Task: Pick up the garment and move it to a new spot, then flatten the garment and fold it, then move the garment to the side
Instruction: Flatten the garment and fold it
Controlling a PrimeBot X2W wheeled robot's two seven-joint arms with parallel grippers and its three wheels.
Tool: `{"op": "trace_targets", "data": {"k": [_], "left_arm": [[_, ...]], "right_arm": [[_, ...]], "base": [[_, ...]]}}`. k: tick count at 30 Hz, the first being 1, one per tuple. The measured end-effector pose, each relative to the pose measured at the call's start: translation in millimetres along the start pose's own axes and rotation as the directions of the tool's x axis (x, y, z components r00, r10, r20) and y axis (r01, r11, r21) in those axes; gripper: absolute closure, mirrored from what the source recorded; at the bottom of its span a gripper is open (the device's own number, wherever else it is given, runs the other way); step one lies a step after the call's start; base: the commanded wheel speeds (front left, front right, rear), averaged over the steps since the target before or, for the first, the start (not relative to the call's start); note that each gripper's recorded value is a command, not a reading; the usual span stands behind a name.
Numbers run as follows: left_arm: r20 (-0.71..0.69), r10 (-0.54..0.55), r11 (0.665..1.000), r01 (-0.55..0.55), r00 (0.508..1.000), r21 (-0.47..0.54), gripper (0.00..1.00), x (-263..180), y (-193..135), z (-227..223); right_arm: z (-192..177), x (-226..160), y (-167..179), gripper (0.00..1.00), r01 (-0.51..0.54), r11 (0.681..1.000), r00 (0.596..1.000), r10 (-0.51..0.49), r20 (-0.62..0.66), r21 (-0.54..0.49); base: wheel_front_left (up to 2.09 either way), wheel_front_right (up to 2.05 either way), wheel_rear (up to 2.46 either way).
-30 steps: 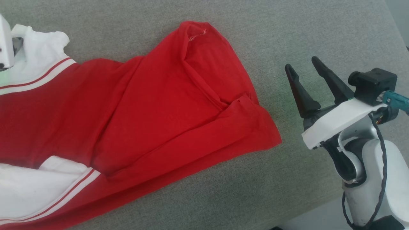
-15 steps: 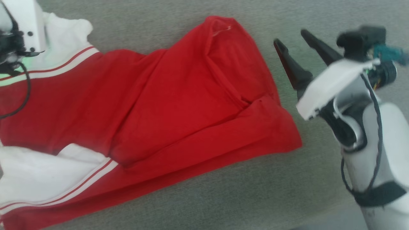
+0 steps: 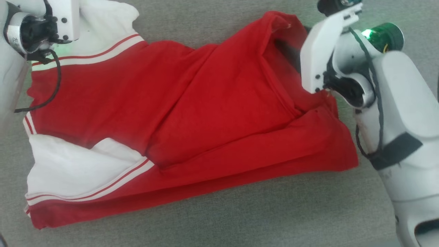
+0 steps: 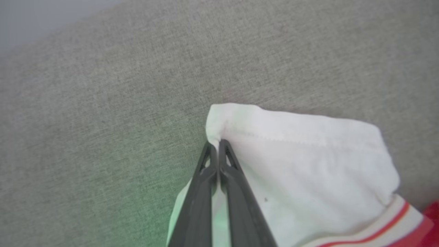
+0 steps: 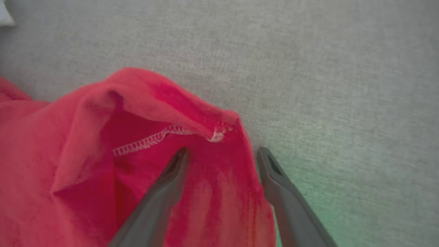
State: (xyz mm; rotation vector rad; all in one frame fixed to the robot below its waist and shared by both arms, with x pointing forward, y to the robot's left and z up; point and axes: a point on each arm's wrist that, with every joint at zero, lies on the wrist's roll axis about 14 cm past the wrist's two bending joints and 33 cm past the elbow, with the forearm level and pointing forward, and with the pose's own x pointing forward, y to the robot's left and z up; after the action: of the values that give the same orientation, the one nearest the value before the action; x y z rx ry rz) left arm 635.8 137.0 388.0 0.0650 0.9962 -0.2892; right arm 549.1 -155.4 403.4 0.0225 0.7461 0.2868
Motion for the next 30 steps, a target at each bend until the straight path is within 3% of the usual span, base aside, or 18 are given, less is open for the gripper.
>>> {"op": "trace_targets", "data": {"k": [5, 6, 7, 8, 16, 30], "left_arm": [[0.007, 0.004, 1.000, -0.004, 1.000, -0.008, 1.00, 1, 5, -2], [0.009, 0.006, 1.000, -0.006, 1.000, -0.009, 1.00, 1, 6, -2], [0.015, 0.004, 1.000, -0.004, 1.000, -0.009, 1.00, 1, 6, -1], [0.022, 0.004, 1.000, -0.003, 1.000, -0.012, 1.00, 1, 6, -1], [0.081, 0.014, 1.000, -0.013, 0.997, -0.019, 1.00, -12, 11, 12], [0.153, 0.019, 1.000, -0.022, 0.988, 0.018, 1.00, -77, 17, 34]], "right_arm": [[-7, 16, 8, 0.00, -0.022, 1.000, 0.992, 0.021, -0.127, -0.001], [-7, 17, 9, 0.10, -0.024, 1.000, 0.989, 0.022, -0.146, -0.011], [-7, 19, 10, 0.95, -0.025, 1.000, 0.987, 0.022, -0.160, -0.019], [-8, 22, 11, 1.00, -0.028, 0.999, 0.983, 0.023, -0.180, -0.025], [3, 19, 13, 1.00, -0.037, 0.999, 0.989, 0.031, -0.148, -0.039], [27, -16, 7, 1.00, -0.038, 0.996, 0.999, 0.037, -0.019, -0.083]], "base": [[0.00, 0.00, 0.00], [0.00, 0.00, 0.00], [0.00, 0.00, 0.00], [0.00, 0.00, 0.00], [0.00, 0.00, 0.00], [0.00, 0.00, 0.00]]}}
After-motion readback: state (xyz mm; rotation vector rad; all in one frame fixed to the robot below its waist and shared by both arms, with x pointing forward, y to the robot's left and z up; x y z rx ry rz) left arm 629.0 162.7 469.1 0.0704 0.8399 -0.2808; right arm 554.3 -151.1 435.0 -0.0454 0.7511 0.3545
